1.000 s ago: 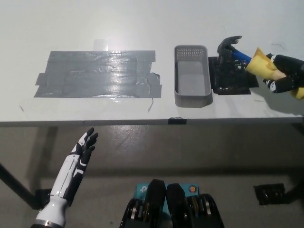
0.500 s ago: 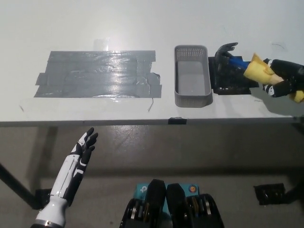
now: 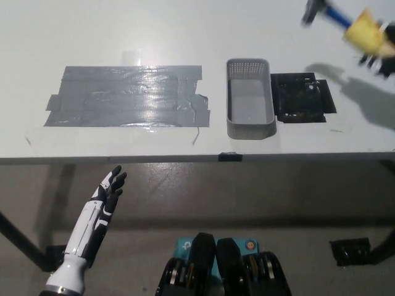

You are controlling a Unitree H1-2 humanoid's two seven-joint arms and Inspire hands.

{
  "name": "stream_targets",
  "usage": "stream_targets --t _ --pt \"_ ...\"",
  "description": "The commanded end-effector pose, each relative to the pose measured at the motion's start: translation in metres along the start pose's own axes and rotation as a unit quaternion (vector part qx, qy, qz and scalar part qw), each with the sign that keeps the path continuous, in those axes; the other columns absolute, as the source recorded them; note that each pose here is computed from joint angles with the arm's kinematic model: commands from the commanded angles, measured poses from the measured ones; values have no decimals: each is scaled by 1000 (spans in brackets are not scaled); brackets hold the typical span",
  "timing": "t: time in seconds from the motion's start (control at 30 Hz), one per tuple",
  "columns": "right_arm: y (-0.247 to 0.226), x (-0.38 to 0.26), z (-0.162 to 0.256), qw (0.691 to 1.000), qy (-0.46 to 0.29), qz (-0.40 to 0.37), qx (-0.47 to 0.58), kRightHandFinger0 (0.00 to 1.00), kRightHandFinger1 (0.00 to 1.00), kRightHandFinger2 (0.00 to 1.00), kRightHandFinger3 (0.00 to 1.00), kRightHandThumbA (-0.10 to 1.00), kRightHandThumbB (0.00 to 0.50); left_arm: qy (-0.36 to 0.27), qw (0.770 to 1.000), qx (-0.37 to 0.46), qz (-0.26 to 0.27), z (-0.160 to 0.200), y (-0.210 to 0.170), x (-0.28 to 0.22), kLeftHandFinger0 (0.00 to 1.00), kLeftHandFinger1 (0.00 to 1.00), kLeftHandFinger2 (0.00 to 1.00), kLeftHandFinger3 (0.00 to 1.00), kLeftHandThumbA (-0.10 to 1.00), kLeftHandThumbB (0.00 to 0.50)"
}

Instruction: The robot picks the hammer with right hand and hits the black area on the desk and places it back.

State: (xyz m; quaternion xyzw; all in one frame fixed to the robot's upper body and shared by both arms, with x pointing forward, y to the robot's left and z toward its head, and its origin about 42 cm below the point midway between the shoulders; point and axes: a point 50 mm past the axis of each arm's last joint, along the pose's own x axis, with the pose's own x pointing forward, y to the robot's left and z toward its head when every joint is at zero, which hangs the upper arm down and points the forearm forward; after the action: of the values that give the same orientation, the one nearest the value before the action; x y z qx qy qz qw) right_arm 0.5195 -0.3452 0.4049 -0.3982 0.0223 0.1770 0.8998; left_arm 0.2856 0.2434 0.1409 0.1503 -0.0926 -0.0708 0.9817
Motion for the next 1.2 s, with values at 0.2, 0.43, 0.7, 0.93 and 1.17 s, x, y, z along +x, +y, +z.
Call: stream_targets --t 0.2,0.43,0.7,0.93,1.17 --pt "-24 -15 20 999 -29 -18 14 181 596 920 1000 -100 101 -36 999 2 6 12 6 4 1000 1000 1000 1000 1000 9" --pt "34 14 -27 996 37 49 -71 152 596 943 1000 -100 106 -36 999 5 10 14 7 4 1000 1000 1000 1000 1000 12" --pt "88 26 -81 982 95 112 -118 85 558 891 903 -100 123 -36 999 3 8 14 7 4 1000 1000 1000 1000 1000 17" --pt "79 28 -76 974 105 112 -165 4 539 873 826 -100 94 -35 999 4 10 13 8 4 1000 1000 1000 1000 1000 20" --pt "49 25 -54 978 79 94 -167 84 602 914 924 -100 104 -34 999 8 6 14 8 4 1000 1000 1000 1000 1000 9"
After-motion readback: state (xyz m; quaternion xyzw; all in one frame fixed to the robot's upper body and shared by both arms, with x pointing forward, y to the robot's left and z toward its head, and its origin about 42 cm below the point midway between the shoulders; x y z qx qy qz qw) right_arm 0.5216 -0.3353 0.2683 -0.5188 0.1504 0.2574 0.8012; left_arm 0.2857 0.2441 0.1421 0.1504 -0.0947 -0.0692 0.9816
